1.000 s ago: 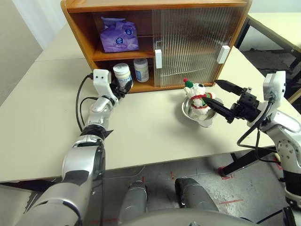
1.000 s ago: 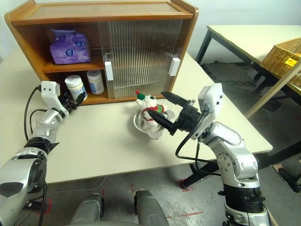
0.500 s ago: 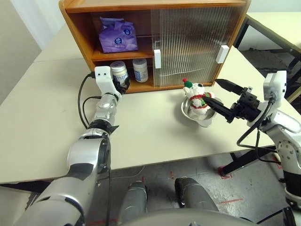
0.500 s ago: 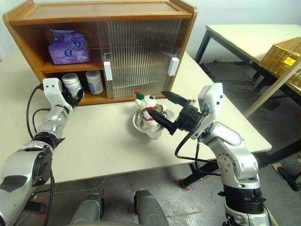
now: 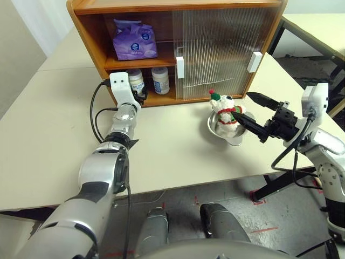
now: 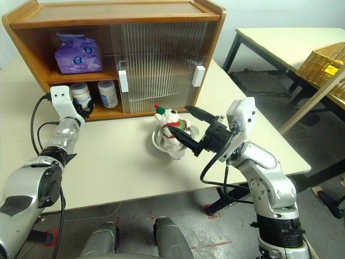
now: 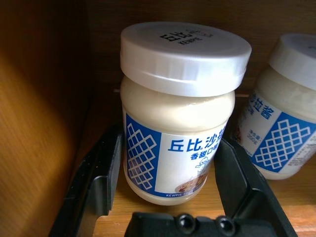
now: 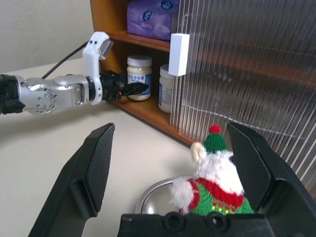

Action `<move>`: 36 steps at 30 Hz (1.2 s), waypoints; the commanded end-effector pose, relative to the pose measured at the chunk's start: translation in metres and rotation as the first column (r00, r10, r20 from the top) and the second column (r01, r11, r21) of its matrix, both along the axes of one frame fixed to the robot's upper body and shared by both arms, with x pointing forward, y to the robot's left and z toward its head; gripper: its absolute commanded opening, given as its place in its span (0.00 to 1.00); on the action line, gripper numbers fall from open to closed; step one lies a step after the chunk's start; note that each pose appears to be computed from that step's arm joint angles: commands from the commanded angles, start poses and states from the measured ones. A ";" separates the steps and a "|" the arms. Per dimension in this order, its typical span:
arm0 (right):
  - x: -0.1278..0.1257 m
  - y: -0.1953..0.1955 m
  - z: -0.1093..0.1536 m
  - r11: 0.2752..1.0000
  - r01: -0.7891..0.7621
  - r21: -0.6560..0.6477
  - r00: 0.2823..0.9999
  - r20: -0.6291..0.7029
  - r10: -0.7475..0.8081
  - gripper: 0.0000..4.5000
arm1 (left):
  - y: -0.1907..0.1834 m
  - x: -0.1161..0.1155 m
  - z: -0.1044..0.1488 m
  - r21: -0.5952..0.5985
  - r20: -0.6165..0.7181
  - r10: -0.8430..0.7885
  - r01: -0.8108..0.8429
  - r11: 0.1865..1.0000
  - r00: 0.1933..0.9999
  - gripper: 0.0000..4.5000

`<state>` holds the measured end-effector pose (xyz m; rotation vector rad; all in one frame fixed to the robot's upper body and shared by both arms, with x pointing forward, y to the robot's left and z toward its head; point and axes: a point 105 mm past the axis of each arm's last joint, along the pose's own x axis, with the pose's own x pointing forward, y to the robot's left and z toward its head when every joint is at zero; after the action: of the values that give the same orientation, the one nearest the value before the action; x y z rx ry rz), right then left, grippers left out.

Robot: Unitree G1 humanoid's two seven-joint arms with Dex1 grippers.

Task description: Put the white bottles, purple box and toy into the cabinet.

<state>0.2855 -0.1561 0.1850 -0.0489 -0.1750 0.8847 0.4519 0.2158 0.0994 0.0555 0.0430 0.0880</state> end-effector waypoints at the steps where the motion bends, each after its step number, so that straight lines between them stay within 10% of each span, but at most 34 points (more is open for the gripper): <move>1: -0.003 -0.001 0.001 1.000 0.001 0.000 1.000 0.005 -0.001 1.00 | -0.003 0.003 0.005 0.009 0.002 -0.001 0.001 1.000 1.000 0.68; 4: -0.002 -0.001 0.002 1.000 0.003 0.000 1.000 0.005 -0.003 1.00 | -0.004 0.003 0.004 0.015 -0.006 -0.005 0.005 1.000 1.000 0.68; 8: -0.002 -0.002 0.002 1.000 0.003 -0.001 1.000 0.004 -0.003 1.00 | -0.005 0.003 0.003 0.021 -0.015 -0.009 0.009 1.000 1.000 0.99; 36: 0.002 0.004 0.003 0.999 -0.033 -0.005 0.999 0.009 0.033 1.00 | -0.008 -0.006 -0.010 0.023 0.021 -0.008 0.007 1.000 1.000 1.00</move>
<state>0.2873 -0.1540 0.1898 -0.0558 -0.1904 0.9055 0.4485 0.2091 0.0939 0.0820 0.0240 0.0828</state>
